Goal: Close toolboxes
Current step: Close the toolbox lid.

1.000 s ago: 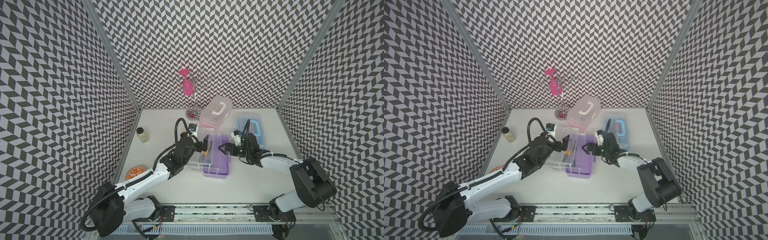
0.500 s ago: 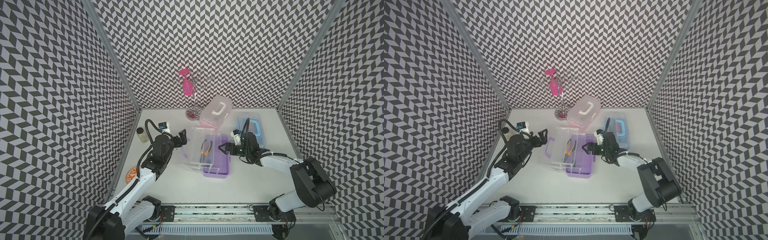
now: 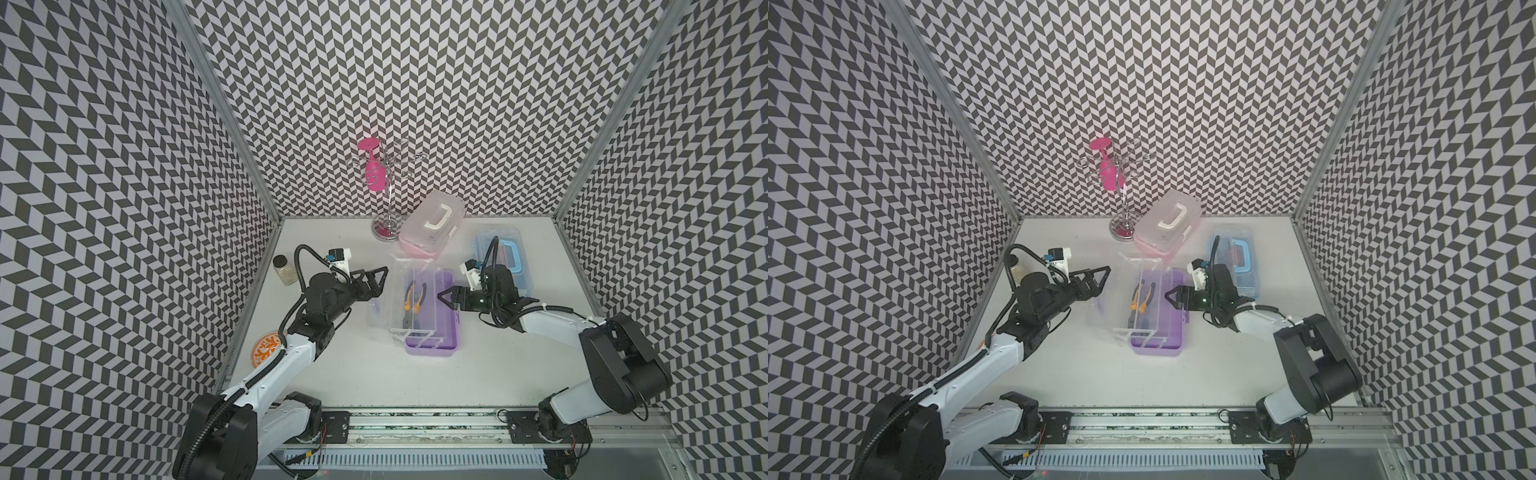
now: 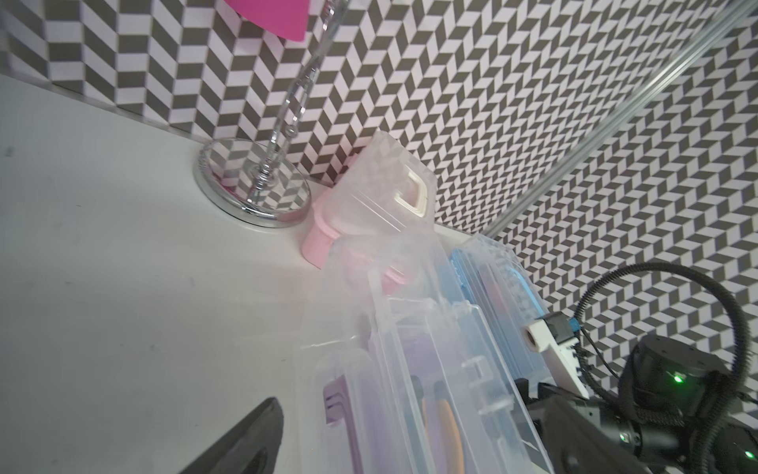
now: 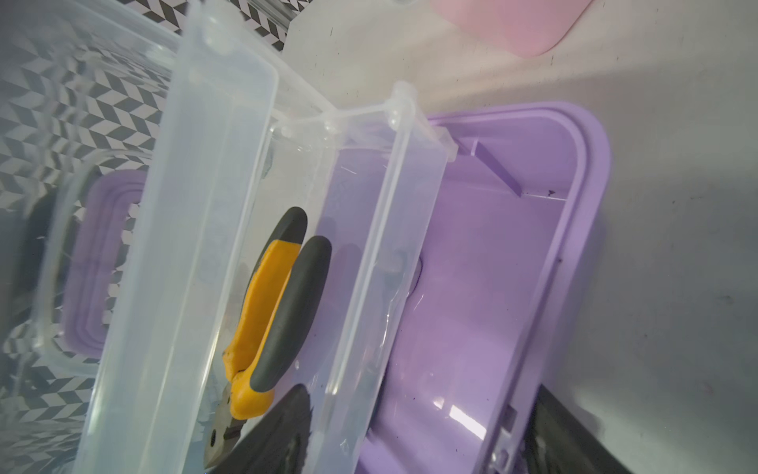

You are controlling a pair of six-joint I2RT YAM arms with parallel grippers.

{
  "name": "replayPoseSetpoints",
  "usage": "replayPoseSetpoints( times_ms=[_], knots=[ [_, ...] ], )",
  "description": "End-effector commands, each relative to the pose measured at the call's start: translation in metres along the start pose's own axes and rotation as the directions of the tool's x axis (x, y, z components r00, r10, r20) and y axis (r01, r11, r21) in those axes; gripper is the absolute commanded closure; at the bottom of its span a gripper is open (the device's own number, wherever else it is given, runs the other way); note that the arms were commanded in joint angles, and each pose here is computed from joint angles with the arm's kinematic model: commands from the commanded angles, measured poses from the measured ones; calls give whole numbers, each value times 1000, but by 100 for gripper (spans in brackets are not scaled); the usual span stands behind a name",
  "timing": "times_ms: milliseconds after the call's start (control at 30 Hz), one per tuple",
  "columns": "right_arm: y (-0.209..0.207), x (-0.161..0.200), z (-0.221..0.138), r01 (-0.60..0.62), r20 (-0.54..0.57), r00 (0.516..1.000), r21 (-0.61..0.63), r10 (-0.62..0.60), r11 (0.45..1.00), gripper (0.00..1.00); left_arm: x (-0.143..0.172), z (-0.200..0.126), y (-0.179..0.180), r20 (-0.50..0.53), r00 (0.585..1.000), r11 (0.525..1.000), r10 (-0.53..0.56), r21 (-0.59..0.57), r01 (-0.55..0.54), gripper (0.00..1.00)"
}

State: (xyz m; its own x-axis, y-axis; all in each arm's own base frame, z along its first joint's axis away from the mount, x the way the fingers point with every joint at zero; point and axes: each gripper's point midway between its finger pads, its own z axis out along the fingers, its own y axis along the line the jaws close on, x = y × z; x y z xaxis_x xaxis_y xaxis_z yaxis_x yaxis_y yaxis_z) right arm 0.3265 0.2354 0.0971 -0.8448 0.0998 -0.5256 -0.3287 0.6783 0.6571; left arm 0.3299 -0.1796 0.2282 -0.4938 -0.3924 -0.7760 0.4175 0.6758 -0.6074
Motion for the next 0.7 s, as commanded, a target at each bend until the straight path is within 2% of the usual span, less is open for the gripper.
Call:
replayPoseSetpoints(
  times_ms=[0, 133, 333, 567, 667],
  knots=[
    [5, 13, 6, 24, -47, 999, -47, -26, 999, 24, -9, 2, -50, 17, 999, 986, 38, 164, -40, 1],
    [9, 13, 7, 21, -45, 999, -70, -24, 997, 24, -2, 9, -76, -6, 997, 976, 76, 207, -73, 1],
    [16, 9, 8, 23, -36, 999, -99, -26, 995, 24, 6, 16, -88, -36, 994, 970, 103, 227, -92, 1],
    [34, 5, 19, 39, -40, 998, -141, -45, 989, 24, 17, 27, -91, -92, 986, 968, 138, 225, -114, 1],
    [40, 7, 27, 47, -48, 997, -150, -55, 988, 24, 29, 39, -82, -151, 979, 976, 137, 187, -108, 1]
  ],
)
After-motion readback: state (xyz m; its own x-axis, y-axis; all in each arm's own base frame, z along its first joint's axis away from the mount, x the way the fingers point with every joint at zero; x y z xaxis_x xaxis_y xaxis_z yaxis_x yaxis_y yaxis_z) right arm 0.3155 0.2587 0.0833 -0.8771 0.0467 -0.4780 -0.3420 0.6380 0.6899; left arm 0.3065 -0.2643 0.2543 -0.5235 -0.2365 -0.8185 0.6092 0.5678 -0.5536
